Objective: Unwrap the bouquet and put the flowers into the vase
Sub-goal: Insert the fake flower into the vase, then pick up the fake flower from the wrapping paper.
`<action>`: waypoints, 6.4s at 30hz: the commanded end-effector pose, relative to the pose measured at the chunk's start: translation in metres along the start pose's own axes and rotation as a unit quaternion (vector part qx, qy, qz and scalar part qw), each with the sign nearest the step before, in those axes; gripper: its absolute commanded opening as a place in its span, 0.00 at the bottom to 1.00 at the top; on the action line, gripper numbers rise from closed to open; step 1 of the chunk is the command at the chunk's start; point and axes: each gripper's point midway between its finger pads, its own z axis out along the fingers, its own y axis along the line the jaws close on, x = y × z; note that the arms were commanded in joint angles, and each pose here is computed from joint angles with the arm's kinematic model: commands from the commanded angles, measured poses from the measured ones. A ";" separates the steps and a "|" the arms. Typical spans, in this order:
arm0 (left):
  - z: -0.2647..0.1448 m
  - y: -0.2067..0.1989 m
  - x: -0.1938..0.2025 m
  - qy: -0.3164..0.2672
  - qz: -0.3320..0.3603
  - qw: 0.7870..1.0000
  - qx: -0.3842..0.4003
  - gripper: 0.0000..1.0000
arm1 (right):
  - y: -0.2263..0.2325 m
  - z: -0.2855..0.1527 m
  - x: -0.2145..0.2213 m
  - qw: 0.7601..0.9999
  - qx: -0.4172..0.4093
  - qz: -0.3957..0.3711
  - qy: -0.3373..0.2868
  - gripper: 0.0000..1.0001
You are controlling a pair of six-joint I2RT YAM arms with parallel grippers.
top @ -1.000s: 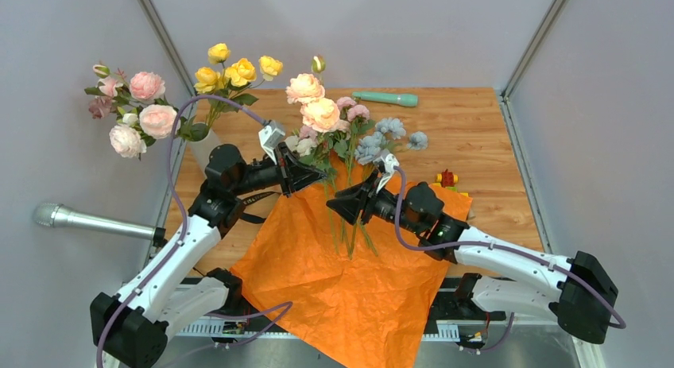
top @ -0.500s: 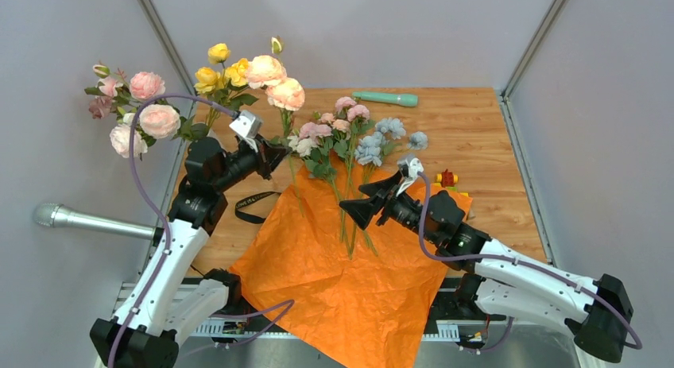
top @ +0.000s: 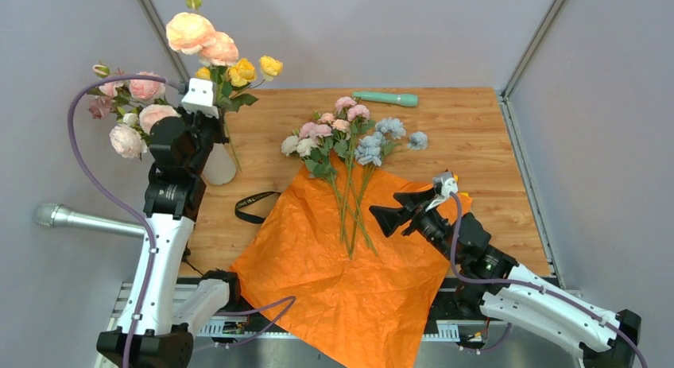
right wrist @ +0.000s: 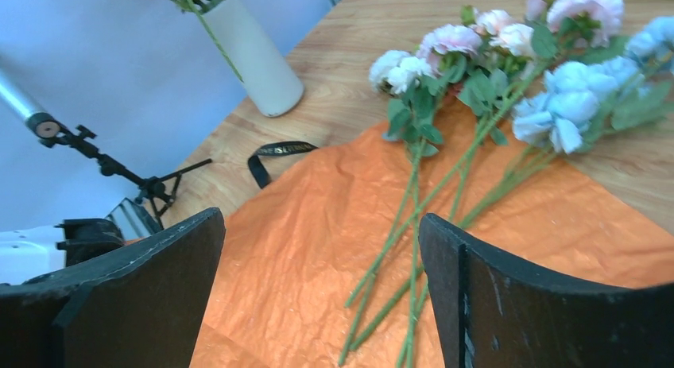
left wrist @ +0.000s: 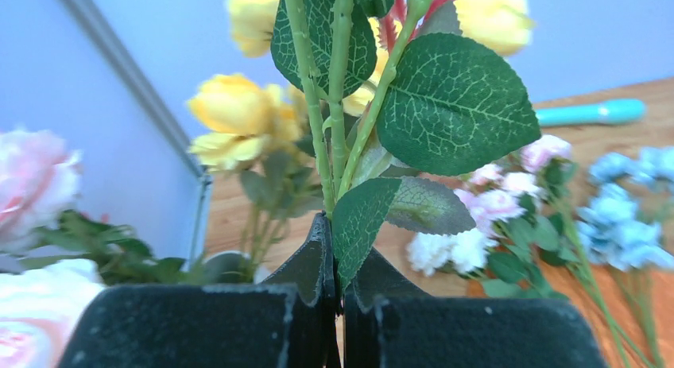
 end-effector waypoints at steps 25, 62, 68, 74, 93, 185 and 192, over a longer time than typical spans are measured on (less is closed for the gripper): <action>0.009 0.095 -0.109 -0.093 0.056 0.977 -0.183 0.00 | -0.039 -0.019 0.022 0.998 0.067 -0.005 0.004 0.98; 0.042 0.089 0.041 0.003 0.073 0.979 -0.188 0.00 | -0.033 -0.017 0.036 0.999 0.041 0.014 0.013 0.98; 0.042 0.089 0.065 0.027 0.070 0.979 -0.192 0.00 | -0.034 -0.018 0.039 0.999 0.041 0.019 0.014 0.98; 0.047 0.089 0.082 0.052 0.071 0.978 -0.192 0.05 | -0.032 -0.020 0.036 0.999 0.037 0.021 0.010 0.98; 0.049 0.087 0.105 0.082 0.063 0.976 -0.191 0.21 | -0.032 -0.020 0.039 0.999 0.036 0.030 0.011 0.98; -0.054 -0.117 0.158 0.216 -0.109 0.948 0.205 0.97 | -0.101 0.149 0.172 0.913 0.269 0.081 0.295 0.42; -0.055 -0.119 0.159 0.217 -0.108 0.948 0.207 0.97 | -0.109 0.156 0.174 0.911 0.277 0.083 0.295 0.36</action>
